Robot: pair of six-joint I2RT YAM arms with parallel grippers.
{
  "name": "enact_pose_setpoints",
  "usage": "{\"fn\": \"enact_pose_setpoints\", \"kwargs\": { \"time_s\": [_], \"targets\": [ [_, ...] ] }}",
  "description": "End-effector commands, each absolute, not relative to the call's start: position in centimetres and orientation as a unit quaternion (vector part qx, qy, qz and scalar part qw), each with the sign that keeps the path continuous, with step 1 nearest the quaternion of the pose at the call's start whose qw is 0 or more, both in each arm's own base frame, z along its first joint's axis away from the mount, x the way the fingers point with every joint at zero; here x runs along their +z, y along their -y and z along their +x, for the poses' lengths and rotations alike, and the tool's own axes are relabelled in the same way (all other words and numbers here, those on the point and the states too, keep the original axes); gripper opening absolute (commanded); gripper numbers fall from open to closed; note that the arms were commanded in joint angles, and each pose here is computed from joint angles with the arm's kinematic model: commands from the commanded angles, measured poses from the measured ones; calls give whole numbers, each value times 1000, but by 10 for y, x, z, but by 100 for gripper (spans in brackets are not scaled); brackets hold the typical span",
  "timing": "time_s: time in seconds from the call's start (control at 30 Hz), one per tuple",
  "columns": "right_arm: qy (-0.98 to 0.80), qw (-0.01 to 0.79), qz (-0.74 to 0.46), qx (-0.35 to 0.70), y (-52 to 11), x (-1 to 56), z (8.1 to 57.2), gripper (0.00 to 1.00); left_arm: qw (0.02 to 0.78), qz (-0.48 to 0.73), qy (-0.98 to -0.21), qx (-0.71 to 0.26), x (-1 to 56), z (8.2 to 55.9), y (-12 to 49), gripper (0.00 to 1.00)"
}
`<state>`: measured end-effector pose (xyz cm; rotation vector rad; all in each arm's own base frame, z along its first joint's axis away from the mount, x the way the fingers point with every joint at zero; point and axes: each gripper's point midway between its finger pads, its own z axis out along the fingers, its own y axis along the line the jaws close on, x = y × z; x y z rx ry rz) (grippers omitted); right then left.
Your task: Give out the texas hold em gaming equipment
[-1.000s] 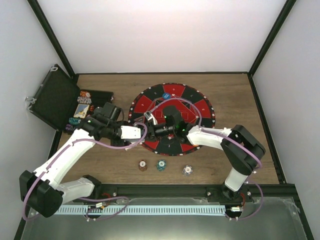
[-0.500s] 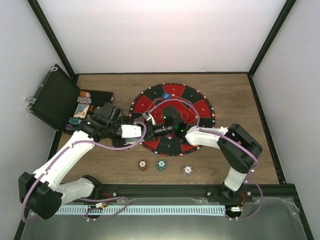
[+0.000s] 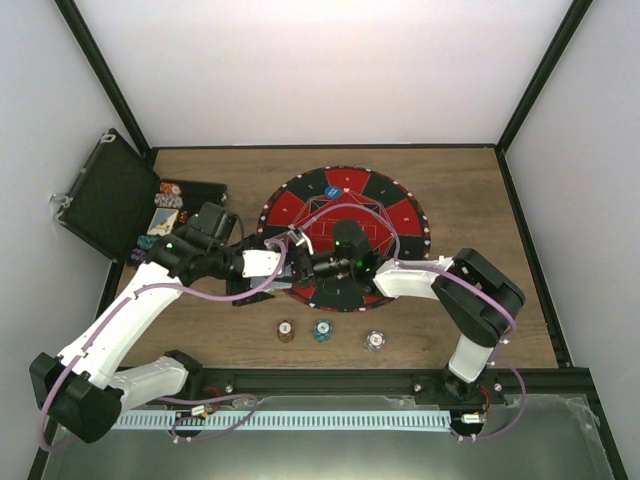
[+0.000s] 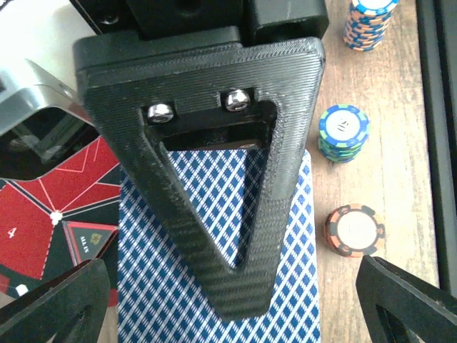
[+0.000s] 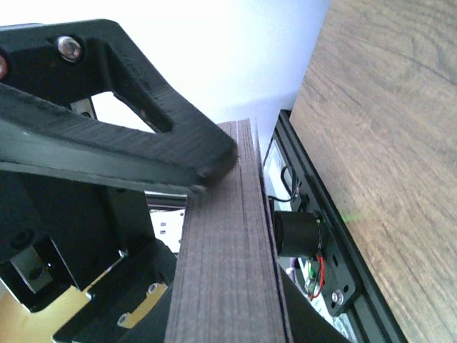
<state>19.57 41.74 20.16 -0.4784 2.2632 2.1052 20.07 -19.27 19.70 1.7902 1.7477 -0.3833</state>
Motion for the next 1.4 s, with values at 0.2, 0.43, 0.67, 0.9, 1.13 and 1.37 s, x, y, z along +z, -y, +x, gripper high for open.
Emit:
{"fn": "enact_pose_setpoints", "kwargs": {
  "time_s": [0.2,0.43,0.67,0.9,1.13,1.37],
  "targets": [
    [-673,15,-176,719,-402,231,176,9,311,670,-644,-199,210,182,199,91],
    [-664,14,-177,727,-399,237,175,9,300,672,-644,-209,202,175,196,92],
    [-666,9,-172,725,-402,234,177,9,308,669,-646,-200,200,183,198,90],
    [-669,4,-169,723,-406,230,180,8,309,674,-643,-191,196,189,198,80],
    [-675,-4,-165,719,-411,224,182,8,308,679,-639,-189,193,189,198,69],
    [-676,-8,-165,718,-415,223,182,11,301,686,-637,-182,186,189,196,65]
  ]
}}
